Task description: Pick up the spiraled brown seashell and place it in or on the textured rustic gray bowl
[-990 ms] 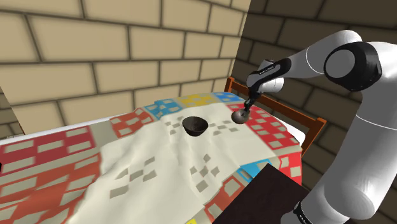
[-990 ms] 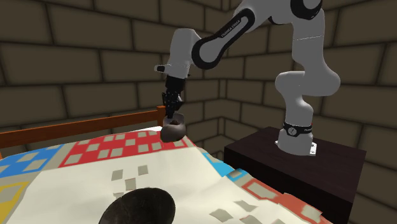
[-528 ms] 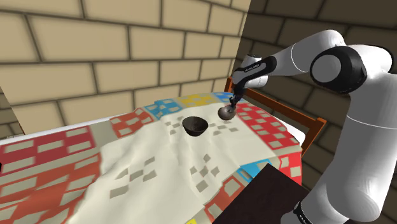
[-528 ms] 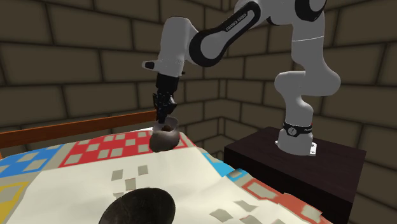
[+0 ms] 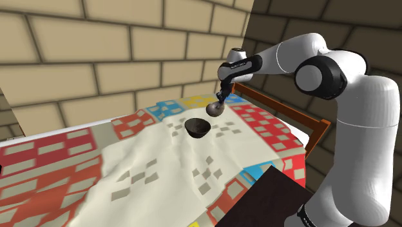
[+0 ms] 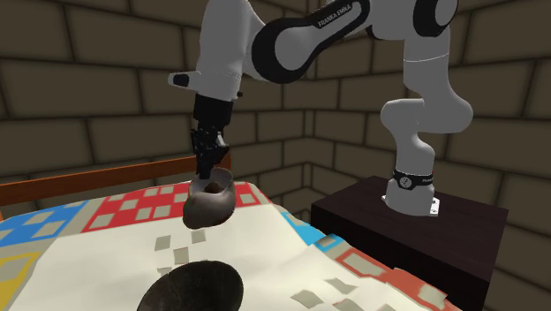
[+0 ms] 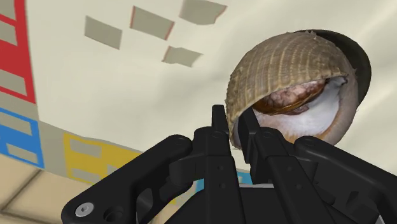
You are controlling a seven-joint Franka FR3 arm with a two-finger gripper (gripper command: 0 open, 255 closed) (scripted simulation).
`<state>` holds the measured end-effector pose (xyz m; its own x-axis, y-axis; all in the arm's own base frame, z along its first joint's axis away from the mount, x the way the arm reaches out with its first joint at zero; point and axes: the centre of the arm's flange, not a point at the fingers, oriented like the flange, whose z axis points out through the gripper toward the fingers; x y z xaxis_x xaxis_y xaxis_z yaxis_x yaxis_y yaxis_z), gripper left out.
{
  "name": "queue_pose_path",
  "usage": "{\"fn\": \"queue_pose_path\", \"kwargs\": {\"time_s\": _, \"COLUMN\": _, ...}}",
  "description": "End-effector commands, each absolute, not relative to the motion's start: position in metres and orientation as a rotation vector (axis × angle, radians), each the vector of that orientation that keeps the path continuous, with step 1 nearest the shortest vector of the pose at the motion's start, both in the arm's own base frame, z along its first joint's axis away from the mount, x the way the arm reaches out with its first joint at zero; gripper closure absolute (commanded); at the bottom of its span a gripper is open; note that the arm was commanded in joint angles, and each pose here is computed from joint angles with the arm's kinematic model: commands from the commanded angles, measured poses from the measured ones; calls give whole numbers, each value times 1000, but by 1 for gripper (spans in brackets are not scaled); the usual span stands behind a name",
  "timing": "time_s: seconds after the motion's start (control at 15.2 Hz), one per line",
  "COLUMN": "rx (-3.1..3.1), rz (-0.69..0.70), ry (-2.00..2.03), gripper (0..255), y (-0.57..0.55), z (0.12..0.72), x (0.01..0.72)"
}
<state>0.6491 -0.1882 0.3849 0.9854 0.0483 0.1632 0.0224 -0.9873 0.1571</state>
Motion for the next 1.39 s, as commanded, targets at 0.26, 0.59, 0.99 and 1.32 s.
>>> {"fn": "queue_pose_path", "kwargs": {"time_s": 0.26, "rx": 2975, "rz": 251, "ry": 52, "gripper": 255, "y": -135, "z": 394, "x": 712}}
{"fn": "queue_pose_path", "kwargs": {"time_s": 0.59, "rx": 2975, "rz": 251, "ry": 52, "gripper": 255, "y": -135, "z": 368, "x": 712}}
{"fn": "queue_pose_path", "kwargs": {"time_s": 0.99, "rx": 2975, "rz": 251, "ry": 52, "gripper": 255, "y": -135, "z": 336, "x": 712}}
{"fn": "queue_pose_path", "kwargs": {"time_s": 1.32, "rx": 2975, "rz": 251, "ry": 52, "gripper": 255, "y": -135, "z": 310, "x": 712}}
